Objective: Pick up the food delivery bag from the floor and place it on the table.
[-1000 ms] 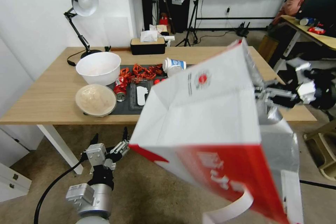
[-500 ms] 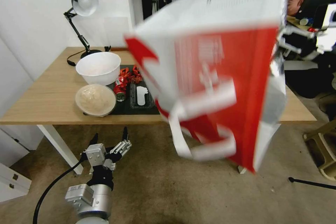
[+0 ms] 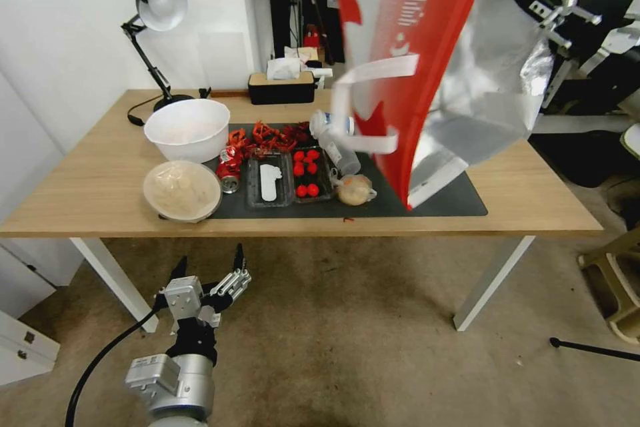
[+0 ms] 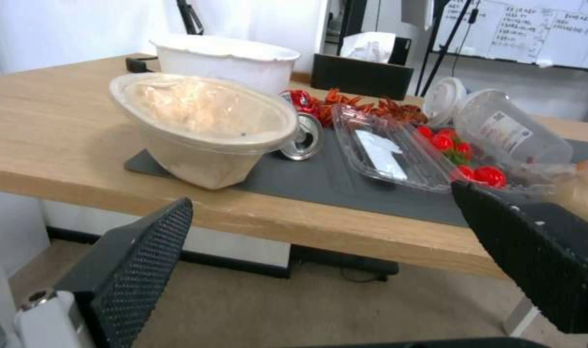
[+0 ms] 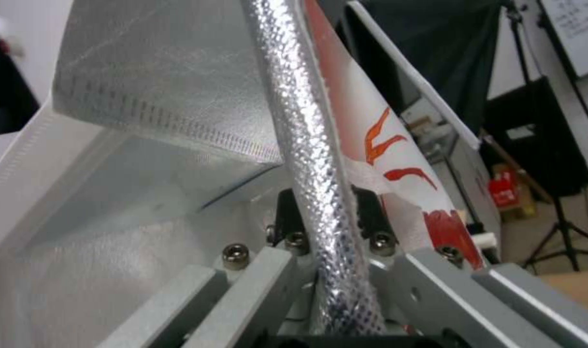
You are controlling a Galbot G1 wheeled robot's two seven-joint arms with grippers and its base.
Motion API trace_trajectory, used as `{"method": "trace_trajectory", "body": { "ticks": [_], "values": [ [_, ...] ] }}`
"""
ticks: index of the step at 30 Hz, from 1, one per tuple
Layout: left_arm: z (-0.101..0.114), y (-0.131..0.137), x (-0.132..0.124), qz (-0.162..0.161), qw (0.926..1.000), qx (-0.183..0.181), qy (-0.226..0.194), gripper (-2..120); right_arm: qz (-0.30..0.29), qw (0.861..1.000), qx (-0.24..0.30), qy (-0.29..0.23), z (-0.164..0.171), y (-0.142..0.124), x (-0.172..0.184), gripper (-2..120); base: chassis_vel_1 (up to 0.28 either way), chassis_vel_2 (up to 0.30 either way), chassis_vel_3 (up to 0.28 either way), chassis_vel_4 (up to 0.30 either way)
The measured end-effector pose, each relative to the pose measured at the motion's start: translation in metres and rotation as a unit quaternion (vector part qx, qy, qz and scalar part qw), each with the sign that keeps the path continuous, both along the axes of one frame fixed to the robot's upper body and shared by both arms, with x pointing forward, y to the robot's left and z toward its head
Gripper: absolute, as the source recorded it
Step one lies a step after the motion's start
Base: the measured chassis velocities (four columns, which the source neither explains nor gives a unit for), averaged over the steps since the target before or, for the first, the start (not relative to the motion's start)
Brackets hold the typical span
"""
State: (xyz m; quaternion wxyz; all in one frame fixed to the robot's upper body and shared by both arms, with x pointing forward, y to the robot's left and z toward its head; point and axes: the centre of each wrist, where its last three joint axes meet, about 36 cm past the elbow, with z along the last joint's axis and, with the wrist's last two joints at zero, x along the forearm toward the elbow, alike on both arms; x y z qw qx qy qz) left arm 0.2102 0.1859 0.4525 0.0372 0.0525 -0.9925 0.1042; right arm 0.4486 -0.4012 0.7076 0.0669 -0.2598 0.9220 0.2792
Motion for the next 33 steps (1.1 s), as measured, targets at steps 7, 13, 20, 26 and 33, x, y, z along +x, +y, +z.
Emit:
{"method": "trace_trajectory", "body": {
  "ticks": [7, 13, 20, 26, 33],
  "values": [
    [0.000, 0.000, 0.000, 0.002, 1.0000, 0.000, 0.000, 100, -0.046, 0.997, 0.003, 0.060, -0.012, 0.016, 0.013, 0, 0.000, 0.000, 0.000, 0.000],
    [-0.002, 0.001, 0.000, 0.003, 1.0000, 0.002, 0.002, 100, -0.080, 0.992, -0.006, 0.099, -0.012, 0.014, 0.019, 0, 0.000, 0.000, 0.000, 0.000],
    [-0.004, 0.000, 0.001, 0.002, 1.0000, 0.004, 0.004, 100, -0.139, 0.976, -0.024, 0.166, -0.002, 0.008, 0.017, 0, 0.000, 0.000, 0.000, 0.000],
    [-0.005, 0.000, 0.000, 0.002, 1.0000, 0.006, 0.005, 100, -0.154, 0.963, -0.028, 0.218, 0.002, 0.007, 0.020, 0, 0.000, 0.000, 0.000, 0.000],
    [-0.005, 0.000, 0.000, 0.002, 0.9999, 0.008, 0.005, 100, -0.166, 0.948, -0.039, 0.268, 0.009, 0.010, 0.025, 0, 0.000, 0.000, 0.000, 0.000]
  ]
}}
